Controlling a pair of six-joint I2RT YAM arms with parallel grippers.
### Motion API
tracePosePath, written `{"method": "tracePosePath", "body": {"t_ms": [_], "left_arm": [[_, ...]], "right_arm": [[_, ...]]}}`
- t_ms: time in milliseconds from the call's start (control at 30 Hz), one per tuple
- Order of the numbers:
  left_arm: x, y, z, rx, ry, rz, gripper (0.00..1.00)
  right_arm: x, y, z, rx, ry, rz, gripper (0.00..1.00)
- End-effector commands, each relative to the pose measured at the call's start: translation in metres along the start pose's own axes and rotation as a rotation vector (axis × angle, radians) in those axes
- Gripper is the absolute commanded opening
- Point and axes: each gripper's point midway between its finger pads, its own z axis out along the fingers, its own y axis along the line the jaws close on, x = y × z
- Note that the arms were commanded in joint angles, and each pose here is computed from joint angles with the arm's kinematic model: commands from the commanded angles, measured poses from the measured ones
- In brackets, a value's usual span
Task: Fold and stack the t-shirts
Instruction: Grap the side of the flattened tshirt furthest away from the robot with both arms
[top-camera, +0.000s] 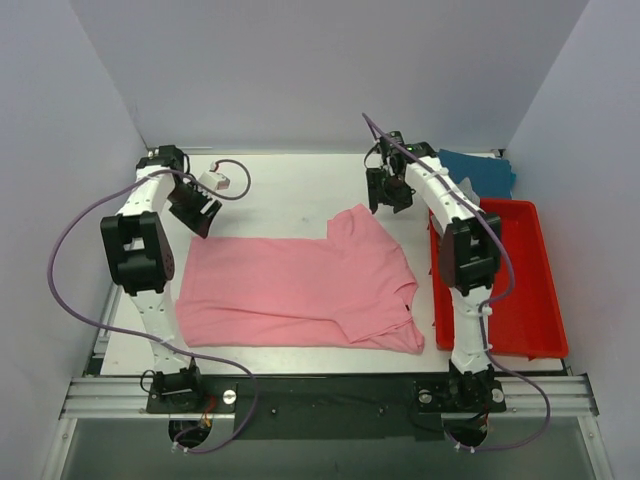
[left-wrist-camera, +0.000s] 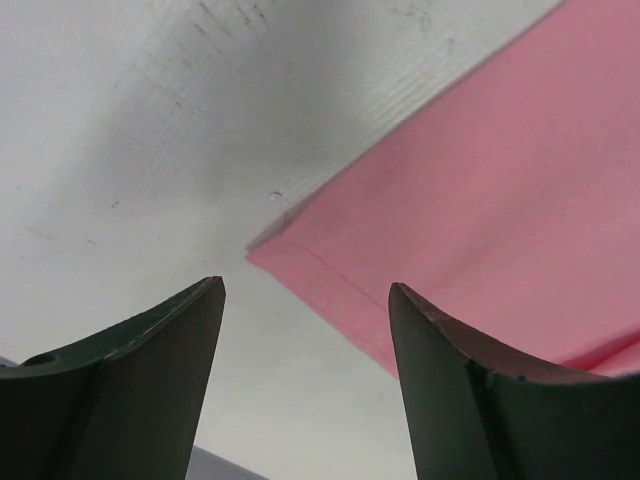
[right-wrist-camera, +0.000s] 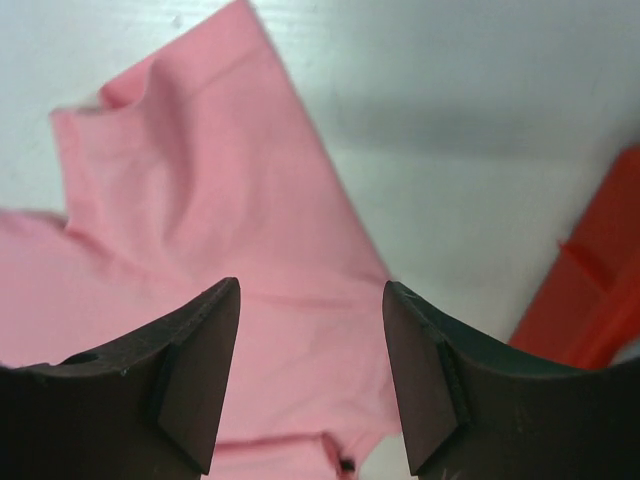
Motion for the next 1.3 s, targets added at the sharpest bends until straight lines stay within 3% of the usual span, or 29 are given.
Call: {"method": "tracePosePath", "body": {"t_ms": [0,100,333,400,433,500,533,633,700,733,833,867,933,1167,1267], "left_arm": [[-0.012,0.02,0.005,-0.028,-0.061,-0.108,0.78],[-0.012,0.022,0.013,-0.014,-0.054,-0.161,0.79],[0.01,0.022,0.036,0.042,0.031,-0.237,0.84],[0.014,0.021,0.042,0.057,0.049,-0.244,0.84],[0.014,0.022,0.044,0.056,0.049,-0.245,0.84],[0.012,0.024,0.047,0.062,0.041,-0.236,0.84],[0.013,0.023,0.051,0.076,0.044,-0.23,0.84],[0.019,0.018,0.056,0.11,0.073,-0.199,0.82],[0.025,0.013,0.058,0.136,0.1,-0.18,0.7],[0.03,0.001,0.057,0.188,0.114,-0.178,0.58],[0.03,-0.025,0.038,0.304,0.086,-0.118,0.44],[0.034,-0.035,0.033,0.341,0.101,-0.113,0.33],[0.034,-0.042,0.019,0.358,0.092,-0.088,0.0],[0.002,-0.041,-0.038,0.256,-0.064,-0.023,0.0],[0.014,-0.042,-0.048,0.208,-0.038,0.025,0.0]], "right_arm": [[-0.019,-0.009,0.045,0.036,0.019,-0.03,0.54],[-0.02,0.001,0.072,-0.001,0.046,-0.019,0.55],[0.027,0.013,0.11,0.0,0.195,-0.022,0.52],[0.035,0.015,0.113,-0.016,0.222,-0.02,0.38],[0.04,0.016,0.114,-0.023,0.234,-0.017,0.24],[0.041,0.02,0.109,-0.047,0.236,-0.016,0.08],[0.038,0.021,0.105,-0.055,0.228,-0.016,0.02],[0.026,0.022,0.086,-0.069,0.184,-0.016,0.0],[0.02,0.026,0.073,-0.093,0.157,-0.015,0.0],[0.02,0.026,0.07,-0.099,0.156,-0.01,0.0],[0.011,0.032,0.044,-0.143,0.111,0.009,0.0],[0.012,0.032,0.04,-0.146,0.11,0.012,0.0],[0.014,0.031,0.026,-0.149,0.098,0.014,0.0],[0.046,0.03,-0.022,-0.172,0.081,0.031,0.0],[0.087,0.024,-0.04,-0.168,0.125,0.053,0.0]]}}
